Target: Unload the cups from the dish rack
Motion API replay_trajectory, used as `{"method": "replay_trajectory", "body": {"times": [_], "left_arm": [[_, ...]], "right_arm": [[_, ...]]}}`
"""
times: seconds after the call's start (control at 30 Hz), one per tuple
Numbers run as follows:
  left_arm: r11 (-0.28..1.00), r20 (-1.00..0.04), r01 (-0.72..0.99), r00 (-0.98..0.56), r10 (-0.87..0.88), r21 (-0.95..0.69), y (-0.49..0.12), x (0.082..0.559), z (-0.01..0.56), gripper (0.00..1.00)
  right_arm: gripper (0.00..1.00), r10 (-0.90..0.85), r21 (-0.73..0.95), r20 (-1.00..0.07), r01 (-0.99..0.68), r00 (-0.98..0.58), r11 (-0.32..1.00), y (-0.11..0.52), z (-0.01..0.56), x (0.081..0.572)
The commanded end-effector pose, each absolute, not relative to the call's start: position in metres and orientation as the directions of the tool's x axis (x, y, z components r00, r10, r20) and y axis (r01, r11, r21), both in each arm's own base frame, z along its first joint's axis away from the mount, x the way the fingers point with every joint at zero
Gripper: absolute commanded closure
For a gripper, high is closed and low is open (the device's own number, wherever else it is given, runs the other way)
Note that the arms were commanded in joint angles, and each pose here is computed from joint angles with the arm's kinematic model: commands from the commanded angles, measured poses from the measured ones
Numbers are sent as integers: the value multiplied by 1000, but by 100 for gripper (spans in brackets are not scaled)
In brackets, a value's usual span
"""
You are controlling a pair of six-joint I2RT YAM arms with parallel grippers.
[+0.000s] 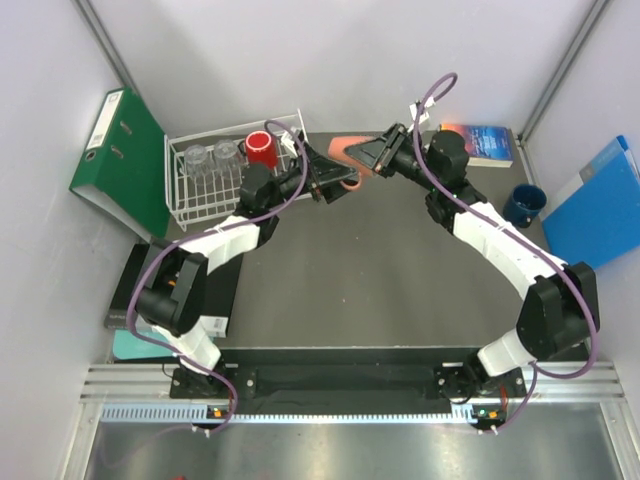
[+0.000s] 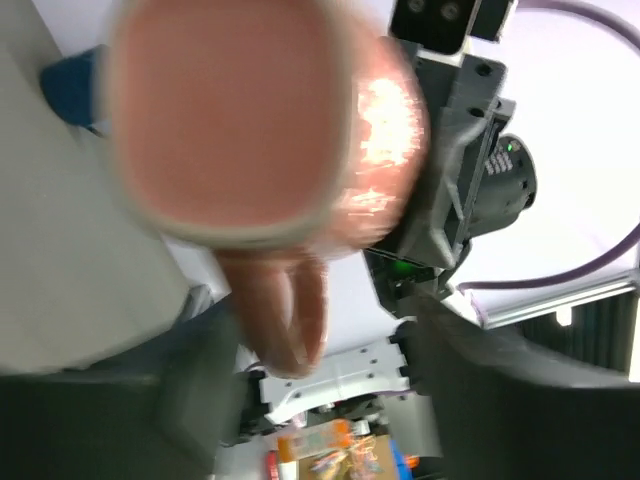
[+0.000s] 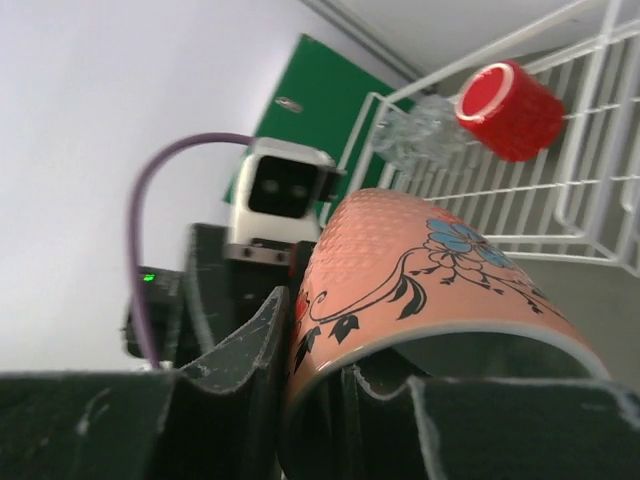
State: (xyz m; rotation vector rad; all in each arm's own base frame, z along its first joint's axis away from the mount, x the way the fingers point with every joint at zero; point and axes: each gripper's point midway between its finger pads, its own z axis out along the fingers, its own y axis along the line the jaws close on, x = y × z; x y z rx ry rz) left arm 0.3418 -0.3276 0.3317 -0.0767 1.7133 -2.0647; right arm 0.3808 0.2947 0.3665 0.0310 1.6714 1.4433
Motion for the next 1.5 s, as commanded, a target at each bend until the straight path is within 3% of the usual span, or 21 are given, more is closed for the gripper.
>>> {"method": "replay_trajectory", "body": {"times": [0.0, 0.27, 0.4, 0.5, 0.77, 1.47], "left_arm": [[-76, -354, 418, -841, -408, -905, -311, 342, 354, 1], [133, -193, 141, -762, -619, -981, -227, 419, 294, 1], [203, -163, 30, -718, -677, -979, -211, 428, 271, 1], [260, -171, -17, -708, -685, -966, -207, 427, 259, 1], [334, -200, -39, -735, -648, -942, -211, 408, 249, 1], [436, -258, -52, -740, -621, -899, -207, 386, 251, 1]], "right_arm": [[100, 554, 726, -683, -531, -477, 437, 271, 387, 384], [100, 508, 631, -776, -436, -375, 642, 234, 401, 400], [100, 427, 511, -825, -165, -371, 844, 194, 377, 440], [100, 322, 346, -821, 37, -471, 937, 170, 324, 478], [100, 188, 136, -805, 132, -563, 982, 156, 264, 521], [100, 153, 101, -699, 115, -699, 988, 175, 151, 559]]}}
